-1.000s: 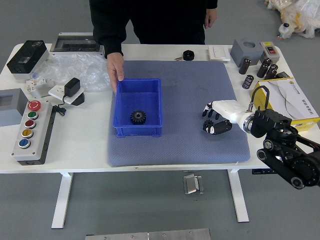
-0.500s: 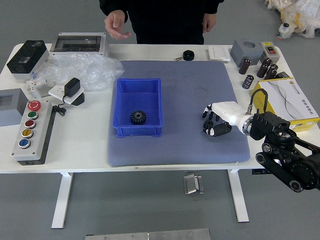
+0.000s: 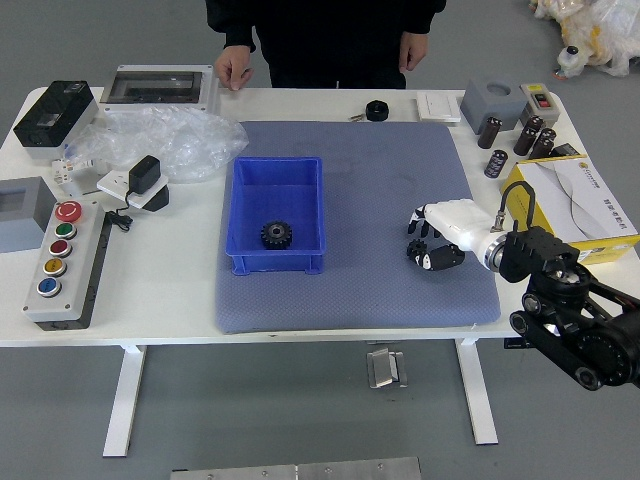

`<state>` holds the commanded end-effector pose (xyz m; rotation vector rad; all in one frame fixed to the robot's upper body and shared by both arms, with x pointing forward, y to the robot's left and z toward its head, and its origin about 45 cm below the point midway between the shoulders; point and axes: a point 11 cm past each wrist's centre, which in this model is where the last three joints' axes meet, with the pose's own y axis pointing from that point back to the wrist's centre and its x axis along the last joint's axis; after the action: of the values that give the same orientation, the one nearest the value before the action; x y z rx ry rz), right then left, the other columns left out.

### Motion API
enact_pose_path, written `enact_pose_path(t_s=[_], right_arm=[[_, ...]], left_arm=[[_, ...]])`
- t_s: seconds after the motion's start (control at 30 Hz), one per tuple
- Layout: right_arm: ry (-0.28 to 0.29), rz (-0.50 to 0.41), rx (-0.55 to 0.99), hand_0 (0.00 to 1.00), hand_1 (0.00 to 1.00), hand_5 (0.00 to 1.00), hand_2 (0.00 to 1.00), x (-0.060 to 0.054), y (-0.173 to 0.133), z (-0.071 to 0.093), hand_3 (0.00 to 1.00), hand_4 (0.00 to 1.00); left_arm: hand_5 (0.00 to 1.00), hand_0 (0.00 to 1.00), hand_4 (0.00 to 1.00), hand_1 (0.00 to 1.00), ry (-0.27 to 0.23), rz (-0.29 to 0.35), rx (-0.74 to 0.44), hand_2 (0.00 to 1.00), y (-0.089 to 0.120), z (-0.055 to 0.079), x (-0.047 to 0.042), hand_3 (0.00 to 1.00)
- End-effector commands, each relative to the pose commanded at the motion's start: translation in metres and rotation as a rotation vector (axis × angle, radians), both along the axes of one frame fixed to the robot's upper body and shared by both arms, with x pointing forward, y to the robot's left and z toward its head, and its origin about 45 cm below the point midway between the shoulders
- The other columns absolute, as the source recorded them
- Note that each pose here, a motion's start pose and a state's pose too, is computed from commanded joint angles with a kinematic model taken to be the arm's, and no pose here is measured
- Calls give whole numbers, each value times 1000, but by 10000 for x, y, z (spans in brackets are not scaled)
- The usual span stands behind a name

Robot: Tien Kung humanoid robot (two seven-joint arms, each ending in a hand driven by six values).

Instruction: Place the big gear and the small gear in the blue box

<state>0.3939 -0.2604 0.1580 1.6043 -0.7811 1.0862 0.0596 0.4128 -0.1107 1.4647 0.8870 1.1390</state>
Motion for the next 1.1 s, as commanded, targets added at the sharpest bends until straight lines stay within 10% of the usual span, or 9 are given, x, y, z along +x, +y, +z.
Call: enact_pose_path(t_s=[1.1], right_arm=[[-34,28,-11,568,420,144,470,-64,85,-80,537,647]], left_arm=[[303,865,710,841,6,-3,1,821,3,-3,-26,837]])
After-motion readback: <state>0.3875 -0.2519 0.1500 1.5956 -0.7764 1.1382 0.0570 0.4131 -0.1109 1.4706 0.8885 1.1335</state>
